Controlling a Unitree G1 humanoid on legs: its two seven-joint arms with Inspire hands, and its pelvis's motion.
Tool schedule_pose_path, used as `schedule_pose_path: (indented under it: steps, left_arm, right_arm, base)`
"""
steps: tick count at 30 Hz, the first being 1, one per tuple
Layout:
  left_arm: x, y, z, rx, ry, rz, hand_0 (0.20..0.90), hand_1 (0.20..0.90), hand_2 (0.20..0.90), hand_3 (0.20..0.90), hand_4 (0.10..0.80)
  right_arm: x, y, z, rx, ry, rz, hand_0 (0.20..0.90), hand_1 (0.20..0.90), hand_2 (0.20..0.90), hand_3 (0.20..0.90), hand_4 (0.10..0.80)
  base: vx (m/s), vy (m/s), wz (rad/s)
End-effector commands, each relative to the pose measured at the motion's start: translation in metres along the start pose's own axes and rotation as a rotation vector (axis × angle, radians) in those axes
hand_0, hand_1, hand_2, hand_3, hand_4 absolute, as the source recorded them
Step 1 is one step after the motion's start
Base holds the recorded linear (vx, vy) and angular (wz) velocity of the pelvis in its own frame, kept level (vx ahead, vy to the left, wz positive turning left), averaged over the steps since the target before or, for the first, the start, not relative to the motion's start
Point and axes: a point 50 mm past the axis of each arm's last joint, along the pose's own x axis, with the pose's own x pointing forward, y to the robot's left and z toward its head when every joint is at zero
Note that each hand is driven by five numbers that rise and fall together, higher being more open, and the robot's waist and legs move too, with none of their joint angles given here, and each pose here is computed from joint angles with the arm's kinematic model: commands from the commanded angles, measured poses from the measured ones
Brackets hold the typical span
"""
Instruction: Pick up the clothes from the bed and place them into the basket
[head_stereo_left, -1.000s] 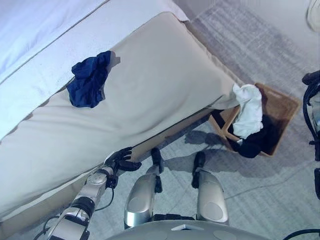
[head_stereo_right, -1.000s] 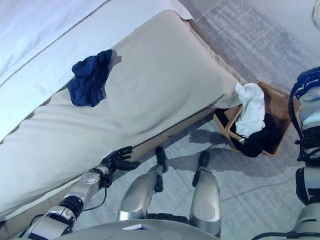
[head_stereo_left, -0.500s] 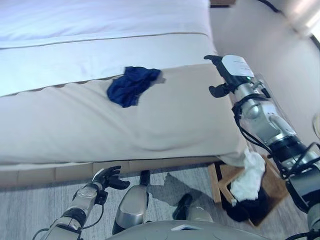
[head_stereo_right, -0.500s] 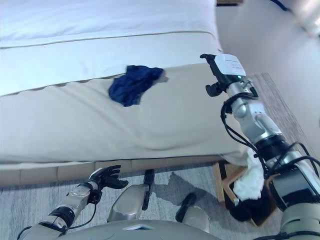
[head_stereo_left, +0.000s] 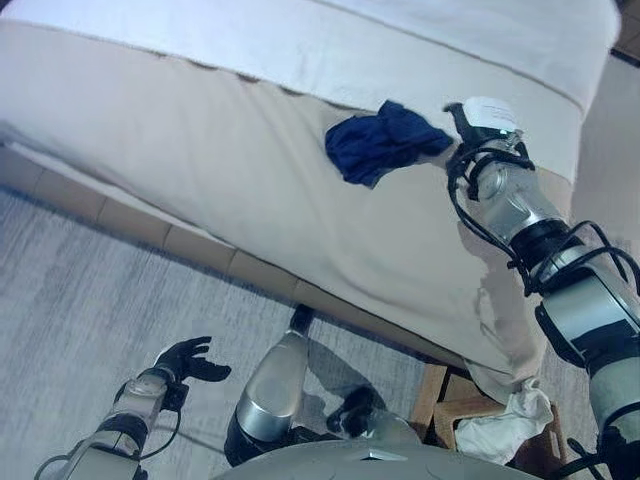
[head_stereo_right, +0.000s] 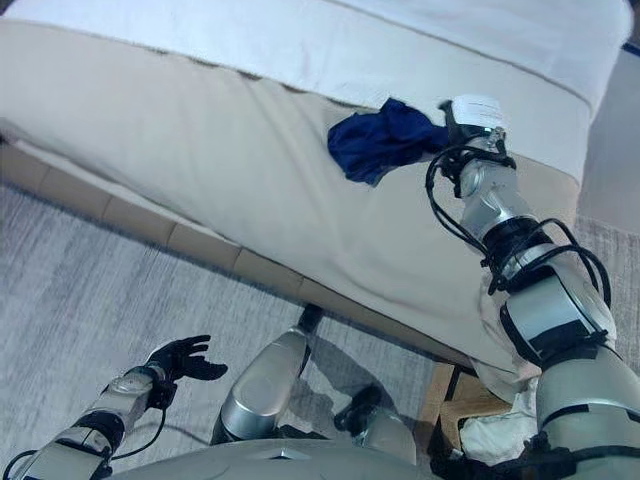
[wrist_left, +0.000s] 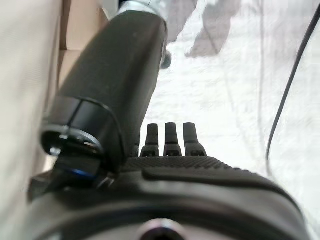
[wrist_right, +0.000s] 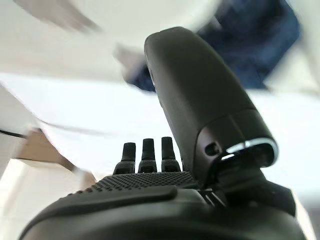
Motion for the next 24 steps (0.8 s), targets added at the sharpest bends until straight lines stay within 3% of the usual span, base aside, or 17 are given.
schedule_pose_path:
  steps: [1, 9, 17, 20, 24]
  left_arm:
    - [-0.006, 0.011, 0.004, -0.021, -0.074, 0.004, 0.9, 0.9, 0.9, 0.9, 0.8]
    - [-0.009, 0.008, 0.024, -0.099, -0.215, -0.016, 0.9, 0.9, 0.9, 0.9, 0.8]
    - [-0.013, -0.005, 0.015, -0.208, -0.248, -0.048, 0.9, 0.9, 0.9, 0.9, 0.8]
    - [-0.012, -0.01, 0.01, -0.22, -0.229, -0.06, 0.9, 0.9, 0.9, 0.9, 0.8]
    - [-0.012, -0.012, 0.008, -0.231, -0.236, -0.072, 0.9, 0.9, 0.9, 0.9, 0.8]
  right_arm:
    - [0.0, -0.085, -0.002, -0.03, 0.044, -0.232, 0.9, 0.9, 0.9, 0.9, 0.8]
    - [-0.006, -0.12, 0.006, -0.038, 0.064, -0.411, 0.9, 0.9, 0.9, 0.9, 0.8]
    - [-0.031, -0.166, 0.033, 0.194, 0.016, -0.905, 0.9, 0.9, 0.9, 0.9, 0.8]
    - [-0.042, -0.179, 0.047, 0.274, -0.086, -1.025, 0.9, 0.9, 0.9, 0.9, 0.8]
    - [-0.058, -0.191, 0.077, 0.329, -0.332, -1.038, 0.9, 0.9, 0.9, 0.9, 0.8]
  base:
    - [-0.013, -0.03, 0.44]
    - [-0.019, 0.006, 0.19]
    - [-0.04, 0.058, -0.01]
    - [-0.06, 0.047, -0.04]
    - [-0.054, 0.048, -0.09]
